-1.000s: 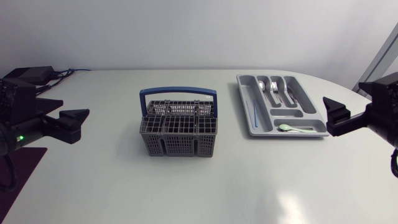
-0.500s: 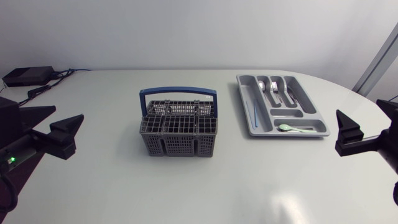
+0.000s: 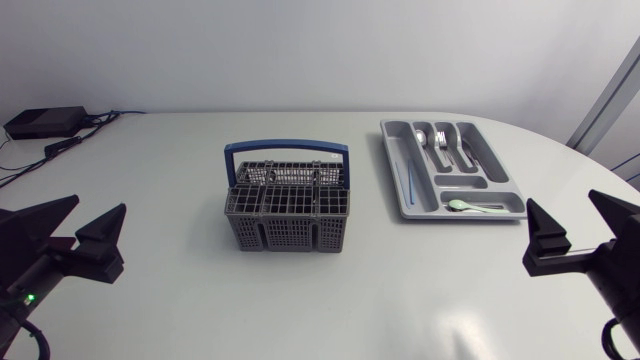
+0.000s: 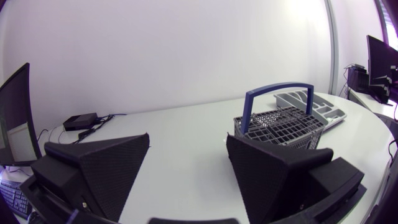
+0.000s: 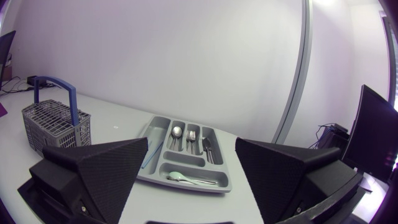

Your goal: Unload the cutlery basket into the drawer organizer.

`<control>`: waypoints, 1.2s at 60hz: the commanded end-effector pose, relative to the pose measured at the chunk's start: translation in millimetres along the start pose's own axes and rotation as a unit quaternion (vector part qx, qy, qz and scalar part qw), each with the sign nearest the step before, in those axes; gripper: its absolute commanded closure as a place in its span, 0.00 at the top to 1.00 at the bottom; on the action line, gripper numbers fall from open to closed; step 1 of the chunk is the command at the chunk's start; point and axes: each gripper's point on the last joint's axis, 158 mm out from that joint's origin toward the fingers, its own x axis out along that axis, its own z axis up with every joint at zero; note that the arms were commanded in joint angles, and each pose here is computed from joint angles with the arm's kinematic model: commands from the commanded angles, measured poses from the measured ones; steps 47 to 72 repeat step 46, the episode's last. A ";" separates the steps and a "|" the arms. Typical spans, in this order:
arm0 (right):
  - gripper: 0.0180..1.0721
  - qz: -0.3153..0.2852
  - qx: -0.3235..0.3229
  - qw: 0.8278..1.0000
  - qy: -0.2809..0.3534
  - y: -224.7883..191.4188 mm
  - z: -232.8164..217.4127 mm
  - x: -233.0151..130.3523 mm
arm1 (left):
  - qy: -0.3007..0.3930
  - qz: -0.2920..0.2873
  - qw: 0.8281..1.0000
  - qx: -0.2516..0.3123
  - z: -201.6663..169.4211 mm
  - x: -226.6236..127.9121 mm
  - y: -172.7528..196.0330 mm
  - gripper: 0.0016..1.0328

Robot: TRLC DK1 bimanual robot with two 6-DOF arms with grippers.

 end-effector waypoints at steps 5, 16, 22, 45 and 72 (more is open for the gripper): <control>0.96 0.006 0.043 0.999 0.001 8.2 -16.9 -2.3 | -0.014 0.011 0.999 -0.028 -14.7 -1.7 0.9 0.96; 0.96 0.013 0.075 0.997 -0.007 16.1 -27.9 -4.9 | -0.035 0.027 0.998 -0.046 -25.4 -3.7 4.5 0.96; 0.96 0.017 0.092 0.996 -0.011 20.3 -34.1 -5.9 | -0.047 0.036 0.997 -0.057 -31.2 -4.2 6.6 0.96; 0.96 0.020 0.104 0.994 -0.013 23.1 -38.2 -6.3 | -0.055 0.041 0.996 -0.064 -35.1 -4.3 8.0 0.96; 0.96 0.020 0.104 0.994 -0.013 23.1 -38.2 -6.3 | -0.055 0.041 0.996 -0.064 -35.1 -4.3 8.0 0.96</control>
